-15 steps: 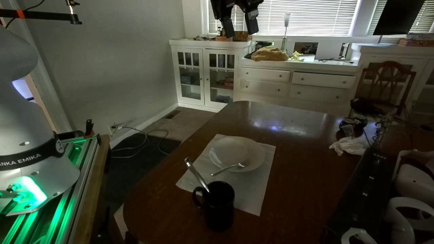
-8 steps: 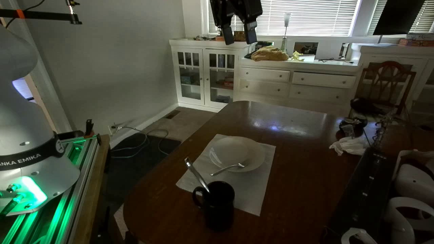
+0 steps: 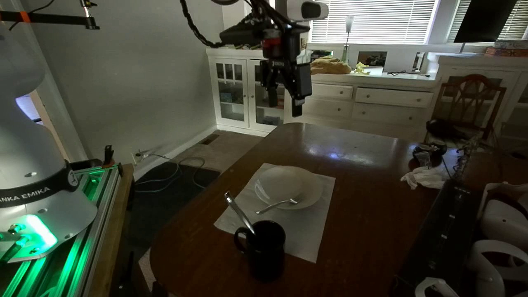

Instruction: Put the silver fork in the black mug then place the mug on the white plate.

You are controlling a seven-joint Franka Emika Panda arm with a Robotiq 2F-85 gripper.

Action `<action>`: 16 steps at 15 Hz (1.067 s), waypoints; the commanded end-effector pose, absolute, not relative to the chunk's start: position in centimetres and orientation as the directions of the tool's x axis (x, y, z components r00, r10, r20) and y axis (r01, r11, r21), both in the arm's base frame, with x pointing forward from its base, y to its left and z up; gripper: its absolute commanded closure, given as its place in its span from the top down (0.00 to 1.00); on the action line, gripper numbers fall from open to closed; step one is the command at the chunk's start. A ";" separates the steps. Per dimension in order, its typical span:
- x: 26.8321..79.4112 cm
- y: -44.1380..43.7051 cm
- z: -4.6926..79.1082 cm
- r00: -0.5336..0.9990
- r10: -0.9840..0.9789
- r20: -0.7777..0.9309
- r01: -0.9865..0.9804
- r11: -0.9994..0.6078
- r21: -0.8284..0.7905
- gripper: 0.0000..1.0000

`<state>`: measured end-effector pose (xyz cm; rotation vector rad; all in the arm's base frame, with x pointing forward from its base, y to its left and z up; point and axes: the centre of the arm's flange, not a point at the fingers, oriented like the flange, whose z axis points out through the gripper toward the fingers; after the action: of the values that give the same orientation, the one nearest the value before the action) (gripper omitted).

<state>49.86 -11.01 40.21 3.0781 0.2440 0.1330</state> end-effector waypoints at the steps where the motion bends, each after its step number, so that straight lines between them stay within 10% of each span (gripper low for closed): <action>1: 50.7 -9.8 34.8 0.980 0.186 0.069 0.183 -0.982 0.054 1.00; 16: 50.3 -8.7 28.3 0.976 0.147 0.160 0.131 -0.985 0.110 1.00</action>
<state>50.24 -8.73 28.89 3.0324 0.2338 0.2568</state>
